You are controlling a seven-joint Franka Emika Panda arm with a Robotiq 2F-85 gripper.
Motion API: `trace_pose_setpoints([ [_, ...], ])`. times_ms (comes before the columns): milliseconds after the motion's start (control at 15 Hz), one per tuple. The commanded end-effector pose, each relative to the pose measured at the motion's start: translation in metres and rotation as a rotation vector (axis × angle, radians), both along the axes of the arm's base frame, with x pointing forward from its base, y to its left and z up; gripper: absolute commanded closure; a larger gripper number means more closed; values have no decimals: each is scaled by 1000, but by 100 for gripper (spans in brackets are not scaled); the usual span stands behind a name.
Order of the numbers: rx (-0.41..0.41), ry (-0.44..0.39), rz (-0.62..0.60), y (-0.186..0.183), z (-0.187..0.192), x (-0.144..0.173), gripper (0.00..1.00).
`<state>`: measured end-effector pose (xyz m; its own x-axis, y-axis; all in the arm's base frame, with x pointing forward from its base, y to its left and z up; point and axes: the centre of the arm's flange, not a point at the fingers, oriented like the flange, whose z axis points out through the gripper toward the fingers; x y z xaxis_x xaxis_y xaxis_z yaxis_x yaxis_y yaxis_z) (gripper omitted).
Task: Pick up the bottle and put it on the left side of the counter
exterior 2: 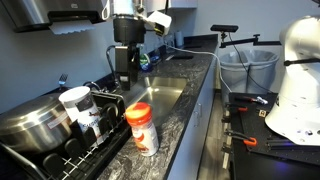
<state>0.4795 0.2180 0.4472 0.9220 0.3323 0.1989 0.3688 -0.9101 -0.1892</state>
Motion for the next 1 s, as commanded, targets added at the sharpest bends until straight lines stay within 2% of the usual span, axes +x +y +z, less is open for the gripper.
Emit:
trace_pose_setpoints([
  [0,15,26,-74,-44,10,-16,0],
  [267,9,54,-156,-86,14,-27,0],
  [533,30,43,-232,-121,14,-46,0],
  [733,11,41,-282,-141,9,-58,0],
  [933,-20,84,-300,-155,0,-67,0],
])
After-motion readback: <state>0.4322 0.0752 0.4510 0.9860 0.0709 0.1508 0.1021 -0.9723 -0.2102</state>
